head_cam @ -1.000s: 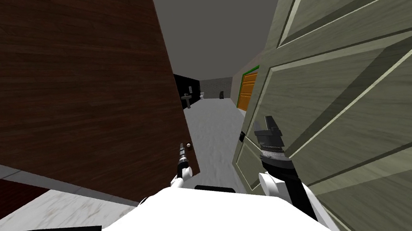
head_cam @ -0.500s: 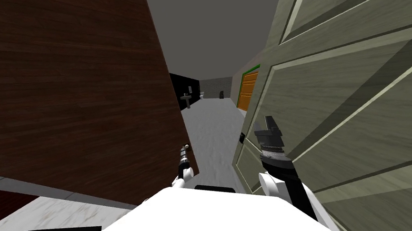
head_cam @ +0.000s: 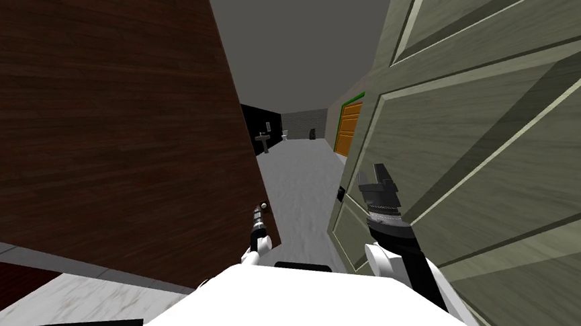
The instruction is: Push the door open
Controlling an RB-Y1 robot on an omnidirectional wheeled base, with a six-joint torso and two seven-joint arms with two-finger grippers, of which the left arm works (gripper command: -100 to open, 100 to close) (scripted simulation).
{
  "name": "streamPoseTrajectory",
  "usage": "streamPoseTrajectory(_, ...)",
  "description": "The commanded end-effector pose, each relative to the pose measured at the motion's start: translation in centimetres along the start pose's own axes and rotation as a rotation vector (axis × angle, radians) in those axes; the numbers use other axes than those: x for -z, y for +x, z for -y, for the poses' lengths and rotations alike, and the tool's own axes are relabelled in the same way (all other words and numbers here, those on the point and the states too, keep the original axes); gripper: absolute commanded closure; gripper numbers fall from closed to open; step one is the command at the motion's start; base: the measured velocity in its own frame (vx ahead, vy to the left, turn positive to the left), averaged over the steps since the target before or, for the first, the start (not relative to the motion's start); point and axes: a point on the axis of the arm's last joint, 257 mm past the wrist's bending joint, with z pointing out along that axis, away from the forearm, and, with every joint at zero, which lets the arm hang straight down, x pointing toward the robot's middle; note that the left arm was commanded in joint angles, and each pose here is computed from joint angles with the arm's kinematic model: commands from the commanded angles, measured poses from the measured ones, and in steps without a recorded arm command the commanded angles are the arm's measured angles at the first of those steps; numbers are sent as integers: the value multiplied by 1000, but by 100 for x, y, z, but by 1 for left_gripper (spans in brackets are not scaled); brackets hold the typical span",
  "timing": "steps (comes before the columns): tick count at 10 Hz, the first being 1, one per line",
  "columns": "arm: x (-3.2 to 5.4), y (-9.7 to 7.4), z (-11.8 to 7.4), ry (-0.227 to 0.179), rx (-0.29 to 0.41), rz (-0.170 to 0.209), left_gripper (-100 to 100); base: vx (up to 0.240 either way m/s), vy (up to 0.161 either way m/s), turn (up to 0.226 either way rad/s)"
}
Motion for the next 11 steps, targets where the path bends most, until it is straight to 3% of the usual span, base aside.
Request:
streamPoseTrajectory(1, -70, -123, 40, 12, -21, 6, -100, -150, 32, 74)
streamPoseTrajectory(4, -94, -145, 55, 15, -24, 7, -100, -193, 10, 39)
streamPoseTrajectory(6, -14, 37, 7, -2, 6, -1, -100, -186, -126, 15)
streamPoseTrajectory(9, 59, 187, -30, -17, 30, -8, -100, -46, -141, -29)
streamPoseTrajectory(11, 66, 194, -39, -17, 32, -8, -100, 7, -154, -14)
